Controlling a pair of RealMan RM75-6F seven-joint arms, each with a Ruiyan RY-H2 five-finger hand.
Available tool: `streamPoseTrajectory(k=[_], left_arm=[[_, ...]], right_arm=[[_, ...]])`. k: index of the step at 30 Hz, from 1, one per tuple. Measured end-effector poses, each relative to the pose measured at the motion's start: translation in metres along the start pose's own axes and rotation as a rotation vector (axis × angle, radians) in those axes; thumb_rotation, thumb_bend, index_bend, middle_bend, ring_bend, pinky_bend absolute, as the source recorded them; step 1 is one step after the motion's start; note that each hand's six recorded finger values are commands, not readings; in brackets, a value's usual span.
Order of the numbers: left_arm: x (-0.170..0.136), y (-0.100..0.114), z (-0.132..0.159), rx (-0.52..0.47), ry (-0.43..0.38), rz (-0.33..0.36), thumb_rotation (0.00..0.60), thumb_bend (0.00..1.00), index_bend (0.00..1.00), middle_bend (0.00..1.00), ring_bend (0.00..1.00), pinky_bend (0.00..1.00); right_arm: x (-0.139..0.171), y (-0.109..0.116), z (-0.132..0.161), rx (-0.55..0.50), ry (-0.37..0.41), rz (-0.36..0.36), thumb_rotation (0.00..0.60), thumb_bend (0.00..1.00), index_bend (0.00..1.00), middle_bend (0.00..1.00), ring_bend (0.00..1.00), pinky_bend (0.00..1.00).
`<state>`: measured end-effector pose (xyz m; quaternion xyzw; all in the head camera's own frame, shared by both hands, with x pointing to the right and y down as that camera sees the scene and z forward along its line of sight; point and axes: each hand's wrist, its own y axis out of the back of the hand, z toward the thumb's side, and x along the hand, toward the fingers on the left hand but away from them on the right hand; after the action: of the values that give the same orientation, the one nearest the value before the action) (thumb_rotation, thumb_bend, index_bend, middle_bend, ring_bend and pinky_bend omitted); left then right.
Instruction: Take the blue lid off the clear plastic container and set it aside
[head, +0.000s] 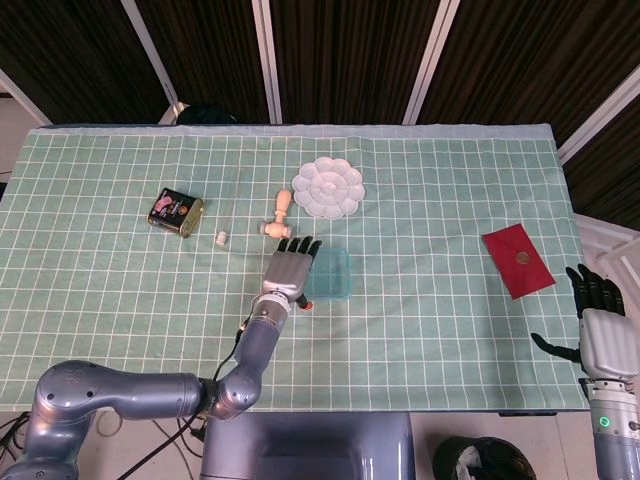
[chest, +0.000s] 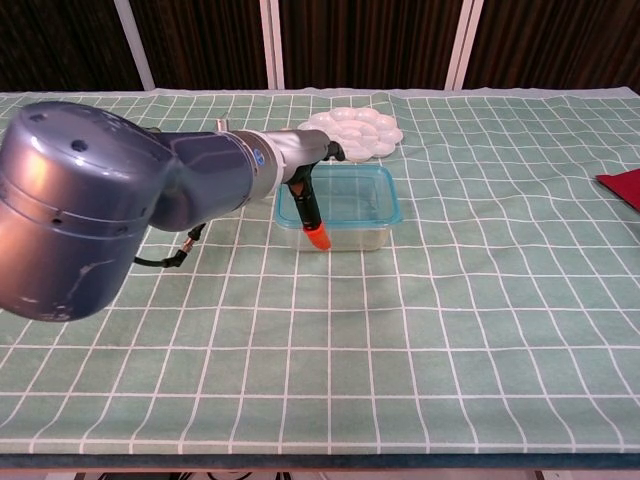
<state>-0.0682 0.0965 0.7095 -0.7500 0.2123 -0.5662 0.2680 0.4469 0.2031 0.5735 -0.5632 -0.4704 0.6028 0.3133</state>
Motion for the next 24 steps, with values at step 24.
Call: streamPoseTrajectory(k=[24], left_arm=[[0.004,-0.006,0.042,0.154,-0.386,0.007,0.600,0.20,0.31,0.31,0.28,0.40]], right_arm=[[-0.005,-0.002,0.022,-0.008,0.051,0.020,0.600,0.20,0.00,0.00,0.00,0.00]])
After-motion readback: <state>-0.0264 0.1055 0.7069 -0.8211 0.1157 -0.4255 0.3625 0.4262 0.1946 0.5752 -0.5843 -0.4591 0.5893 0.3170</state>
